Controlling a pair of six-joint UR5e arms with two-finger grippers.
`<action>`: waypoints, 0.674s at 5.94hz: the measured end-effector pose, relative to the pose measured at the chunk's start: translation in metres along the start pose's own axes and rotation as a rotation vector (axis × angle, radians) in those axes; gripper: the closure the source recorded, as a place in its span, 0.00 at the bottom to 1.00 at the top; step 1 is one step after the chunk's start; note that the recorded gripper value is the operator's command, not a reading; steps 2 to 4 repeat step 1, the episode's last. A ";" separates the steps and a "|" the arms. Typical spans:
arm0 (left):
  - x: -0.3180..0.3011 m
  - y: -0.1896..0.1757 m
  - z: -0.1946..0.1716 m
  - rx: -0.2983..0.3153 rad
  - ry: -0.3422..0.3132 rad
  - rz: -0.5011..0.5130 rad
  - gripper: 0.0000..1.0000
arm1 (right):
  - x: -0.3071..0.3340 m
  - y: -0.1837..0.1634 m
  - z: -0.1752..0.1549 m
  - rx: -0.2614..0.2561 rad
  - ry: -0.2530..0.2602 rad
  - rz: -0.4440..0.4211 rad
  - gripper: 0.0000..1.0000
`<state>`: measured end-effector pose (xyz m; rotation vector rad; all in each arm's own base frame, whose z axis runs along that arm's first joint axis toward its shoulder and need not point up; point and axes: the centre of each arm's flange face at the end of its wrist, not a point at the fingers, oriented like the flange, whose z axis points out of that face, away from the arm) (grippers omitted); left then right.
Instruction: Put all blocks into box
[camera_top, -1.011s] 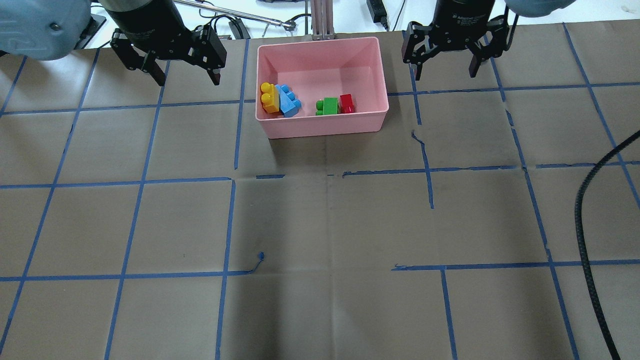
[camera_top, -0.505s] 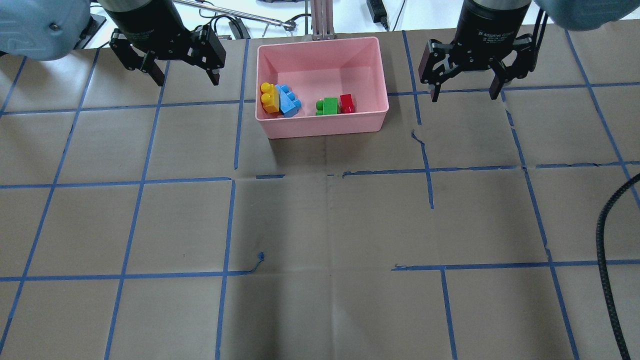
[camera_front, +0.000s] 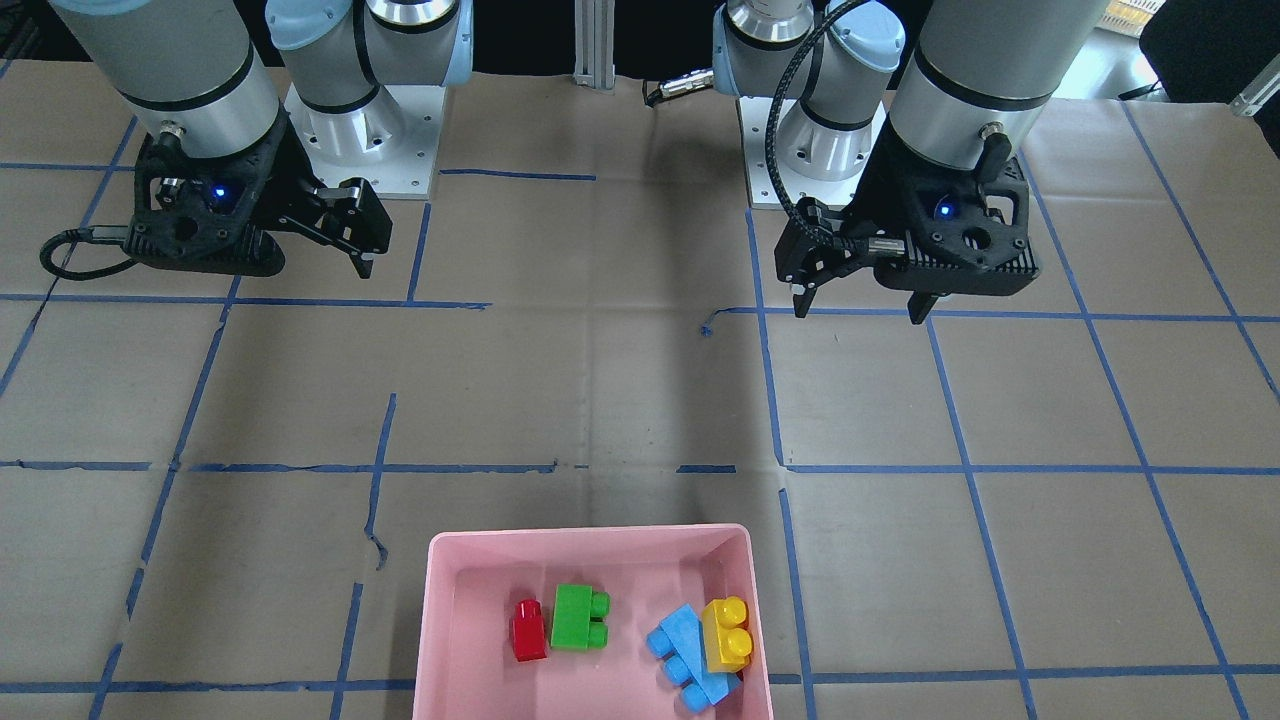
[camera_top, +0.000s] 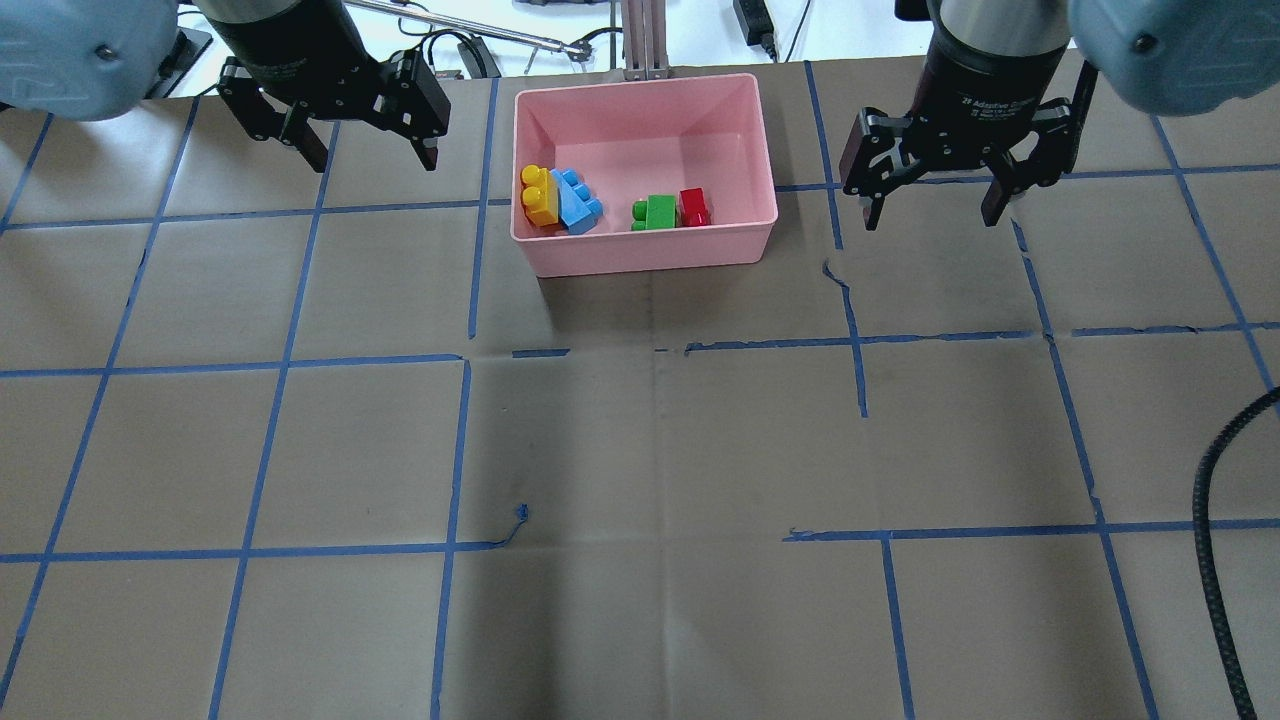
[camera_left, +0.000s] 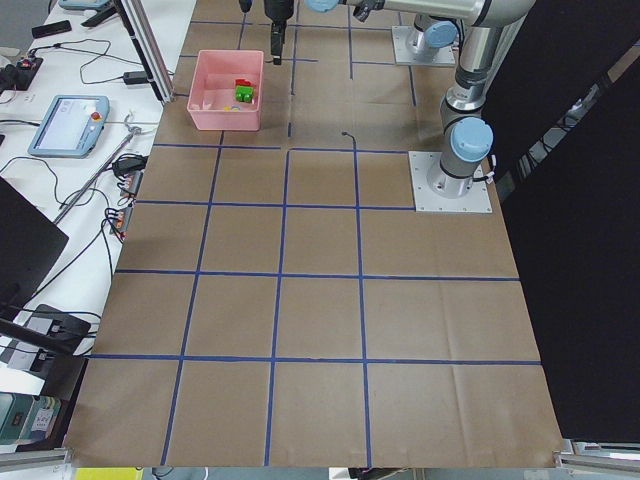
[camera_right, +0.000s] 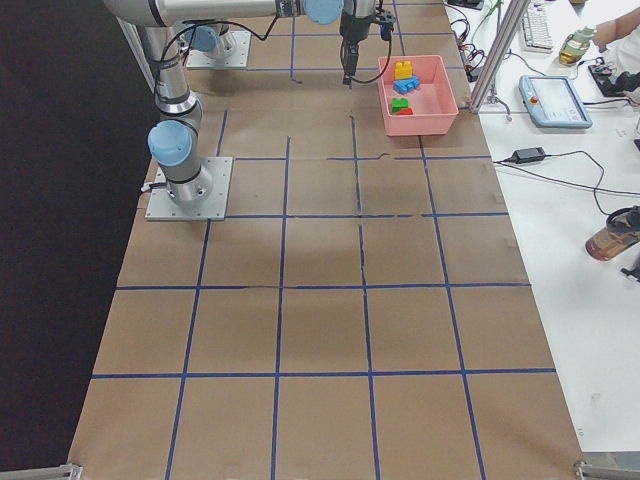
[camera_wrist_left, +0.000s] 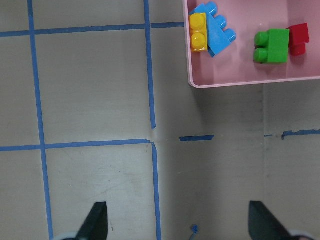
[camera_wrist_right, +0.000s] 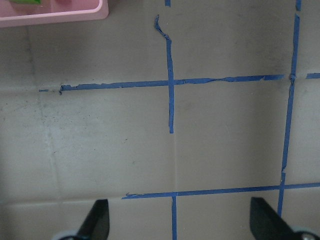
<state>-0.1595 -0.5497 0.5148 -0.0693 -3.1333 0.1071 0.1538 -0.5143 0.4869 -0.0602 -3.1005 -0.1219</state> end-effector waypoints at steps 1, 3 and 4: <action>0.000 0.000 0.000 0.000 0.000 0.000 0.00 | 0.000 0.001 0.000 0.005 -0.001 0.000 0.01; 0.000 0.000 0.000 0.000 0.000 0.000 0.00 | 0.000 0.001 0.000 0.005 -0.001 0.000 0.01; 0.000 0.000 0.000 0.000 0.000 0.000 0.00 | 0.000 0.001 0.000 0.005 -0.001 0.000 0.01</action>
